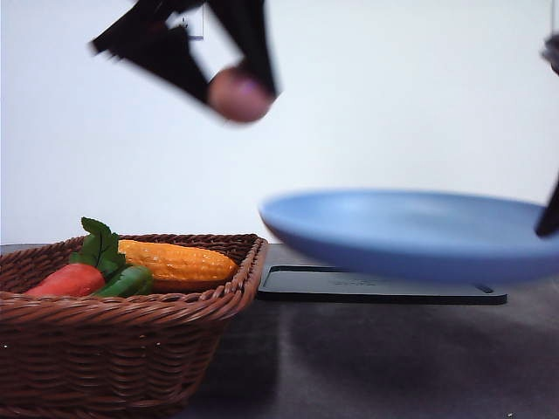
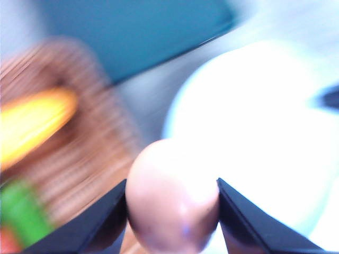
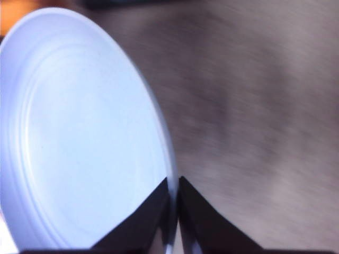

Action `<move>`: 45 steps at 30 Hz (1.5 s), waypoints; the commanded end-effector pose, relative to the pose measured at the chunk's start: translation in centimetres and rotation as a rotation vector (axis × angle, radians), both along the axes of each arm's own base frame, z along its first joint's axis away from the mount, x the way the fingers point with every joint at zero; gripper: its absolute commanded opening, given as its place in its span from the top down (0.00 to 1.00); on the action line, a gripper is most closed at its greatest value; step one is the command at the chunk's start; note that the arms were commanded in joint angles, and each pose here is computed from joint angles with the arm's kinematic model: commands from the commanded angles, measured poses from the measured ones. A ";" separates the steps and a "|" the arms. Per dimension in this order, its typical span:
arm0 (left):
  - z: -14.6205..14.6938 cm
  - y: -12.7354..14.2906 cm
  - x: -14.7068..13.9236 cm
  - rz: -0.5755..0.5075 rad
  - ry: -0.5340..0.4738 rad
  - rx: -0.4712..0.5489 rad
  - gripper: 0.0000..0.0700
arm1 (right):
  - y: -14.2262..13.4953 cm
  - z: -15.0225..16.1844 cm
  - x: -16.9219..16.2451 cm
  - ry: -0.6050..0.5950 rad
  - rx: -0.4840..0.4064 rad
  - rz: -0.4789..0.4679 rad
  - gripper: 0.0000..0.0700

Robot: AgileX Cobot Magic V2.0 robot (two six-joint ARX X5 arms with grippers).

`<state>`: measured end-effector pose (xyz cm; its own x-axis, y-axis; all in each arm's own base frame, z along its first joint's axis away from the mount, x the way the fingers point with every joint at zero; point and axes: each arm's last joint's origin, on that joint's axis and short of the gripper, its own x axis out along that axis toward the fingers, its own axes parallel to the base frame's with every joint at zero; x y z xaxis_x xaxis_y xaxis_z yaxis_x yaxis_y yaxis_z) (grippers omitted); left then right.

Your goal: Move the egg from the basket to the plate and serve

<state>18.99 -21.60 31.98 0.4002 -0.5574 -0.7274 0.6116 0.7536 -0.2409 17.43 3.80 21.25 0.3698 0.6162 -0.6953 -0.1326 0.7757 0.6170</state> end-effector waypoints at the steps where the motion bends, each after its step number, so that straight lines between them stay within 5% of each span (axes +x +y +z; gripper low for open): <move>1: 0.9 -1.0 -0.6 -0.059 -0.039 -0.032 0.69 | 0.3 0.9 0.4 -0.024 0.025 0.010 1.00; 8: 0.4 -3.7 -2.1 -0.182 -0.076 -0.038 0.69 | 1.6 2.4 0.7 -0.047 0.034 0.069 1.00; 17: -2.6 -5.8 -2.1 -0.238 -0.017 0.066 0.69 | 3.6 2.4 0.5 -0.011 0.006 0.161 1.00; 30: -5.3 -6.8 -2.1 -0.271 0.057 0.180 0.68 | 3.8 2.2 0.1 0.018 -0.008 0.173 1.00; 38: -5.3 -7.1 -2.7 -0.296 0.062 0.177 0.40 | 3.8 2.2 0.1 0.022 -0.009 0.173 1.00; 45: -3.1 -7.0 -2.8 -0.308 0.078 0.177 0.38 | 3.7 2.1 0.0 0.042 -0.020 0.168 1.00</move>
<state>16.27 -28.01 27.81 0.1644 -0.4778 -0.8630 0.7823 0.5960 -0.1809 17.11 7.33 22.89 0.2259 0.6434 -0.7314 -0.2306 0.7648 0.6016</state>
